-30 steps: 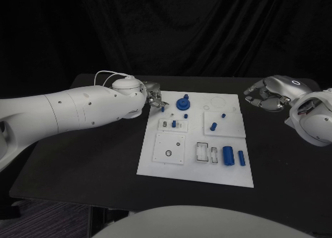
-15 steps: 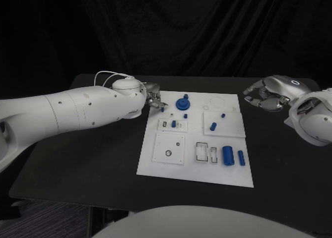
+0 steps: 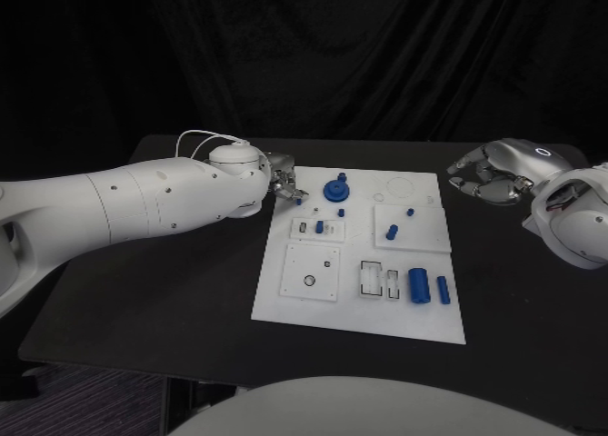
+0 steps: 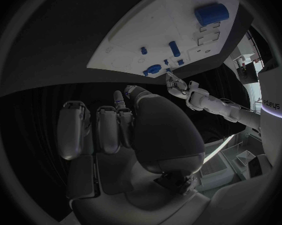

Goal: Assemble the parts on the task board

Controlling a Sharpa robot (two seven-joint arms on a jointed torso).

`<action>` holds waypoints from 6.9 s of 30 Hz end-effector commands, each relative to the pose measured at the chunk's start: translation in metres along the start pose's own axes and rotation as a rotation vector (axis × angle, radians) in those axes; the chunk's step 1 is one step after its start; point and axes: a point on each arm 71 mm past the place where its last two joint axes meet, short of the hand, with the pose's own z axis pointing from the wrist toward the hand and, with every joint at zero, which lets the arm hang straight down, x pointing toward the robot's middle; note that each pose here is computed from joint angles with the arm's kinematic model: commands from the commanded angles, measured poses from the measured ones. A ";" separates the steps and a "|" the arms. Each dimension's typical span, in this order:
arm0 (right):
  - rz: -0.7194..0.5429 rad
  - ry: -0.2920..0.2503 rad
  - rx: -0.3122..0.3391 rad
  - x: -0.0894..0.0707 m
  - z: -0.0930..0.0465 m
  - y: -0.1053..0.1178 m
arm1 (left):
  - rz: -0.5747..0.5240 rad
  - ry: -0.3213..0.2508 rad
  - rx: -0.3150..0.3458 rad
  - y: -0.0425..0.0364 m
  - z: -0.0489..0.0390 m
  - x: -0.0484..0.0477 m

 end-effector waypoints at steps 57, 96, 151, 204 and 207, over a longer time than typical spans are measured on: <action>-0.003 0.006 0.013 0.001 -0.002 -0.003 | -0.258 -0.076 0.008 0.0142 -0.0219 0.0032; -0.002 0.007 0.020 0.001 -0.003 -0.004 | -0.385 0.008 0.069 0.0073 -0.0517 0.0494; -0.003 0.009 0.021 0.002 -0.003 -0.005 | -0.357 0.025 0.096 0.0041 -0.0491 0.0652; -0.002 0.017 0.027 0.005 -0.005 -0.006 | -0.398 -0.010 0.130 0.0030 -0.0462 0.0645; -0.002 0.018 0.026 0.005 -0.005 -0.006 | -0.397 -0.006 0.122 0.0037 -0.0463 0.0649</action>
